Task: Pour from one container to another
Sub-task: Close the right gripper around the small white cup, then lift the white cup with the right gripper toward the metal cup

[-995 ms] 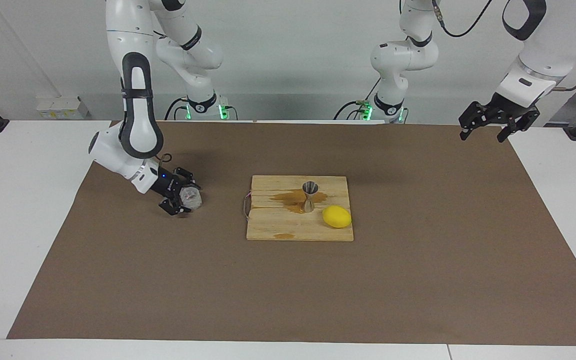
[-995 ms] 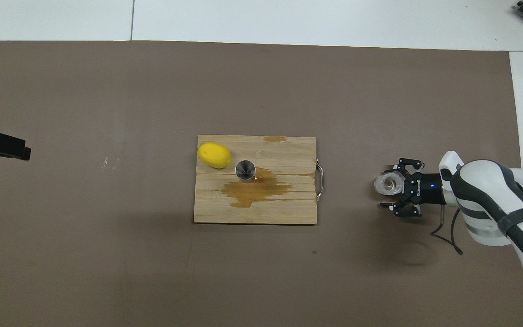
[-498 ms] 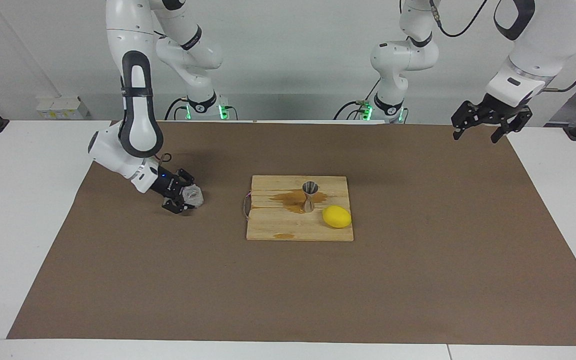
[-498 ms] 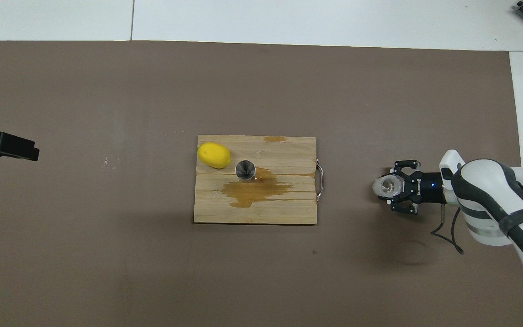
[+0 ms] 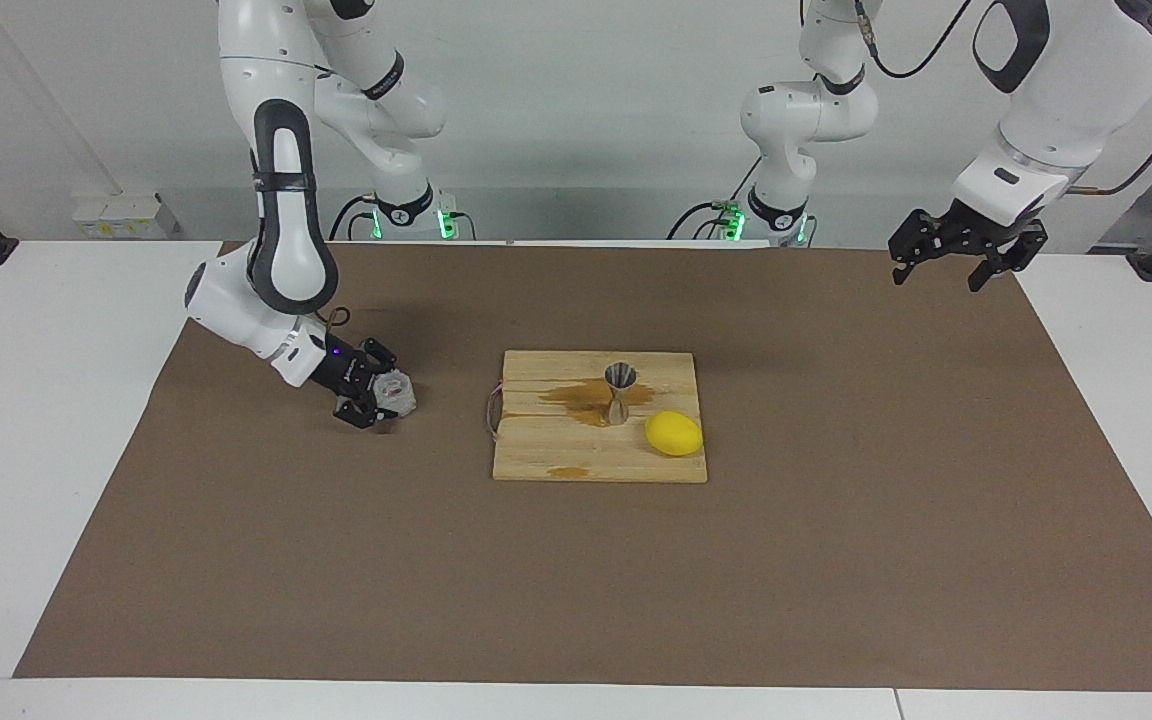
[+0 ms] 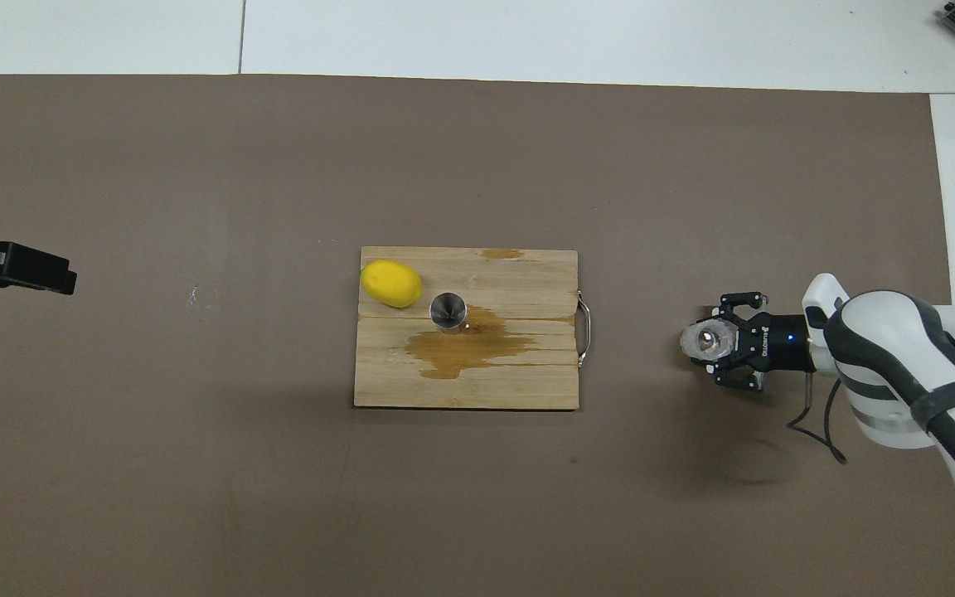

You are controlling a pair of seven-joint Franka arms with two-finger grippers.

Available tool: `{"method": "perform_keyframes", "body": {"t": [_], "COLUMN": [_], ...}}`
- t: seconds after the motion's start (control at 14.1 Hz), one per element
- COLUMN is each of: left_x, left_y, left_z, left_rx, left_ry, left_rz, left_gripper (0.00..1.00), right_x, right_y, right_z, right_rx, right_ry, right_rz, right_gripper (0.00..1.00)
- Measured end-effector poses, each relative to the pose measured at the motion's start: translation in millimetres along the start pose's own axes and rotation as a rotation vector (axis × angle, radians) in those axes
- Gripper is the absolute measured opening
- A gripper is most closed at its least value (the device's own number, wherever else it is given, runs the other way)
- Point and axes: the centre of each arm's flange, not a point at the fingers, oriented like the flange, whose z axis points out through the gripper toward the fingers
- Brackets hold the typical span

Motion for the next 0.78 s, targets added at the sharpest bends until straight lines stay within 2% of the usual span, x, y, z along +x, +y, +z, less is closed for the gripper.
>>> {"method": "perform_keyframes", "body": {"t": [0.36, 0.78], "left_x": [-0.9, -4.3], "left_y": [-0.8, -4.8], "left_z": [-3.0, -13.1], "left_rx": [0.002, 0.005], "left_ry": [0.017, 0.049], "left_rz": [-0.008, -0.029], "left_gripper": [1.00, 1.00], "right_x": [35.6, 108.3], "right_y": [1.9, 4.3], "right_z": [5.7, 18.3], "right_rx": [-0.007, -0.003], "right_ry": [-0.013, -0.009], "right_rz": [0.025, 0.108], "right_gripper": [0.56, 0.56]}}
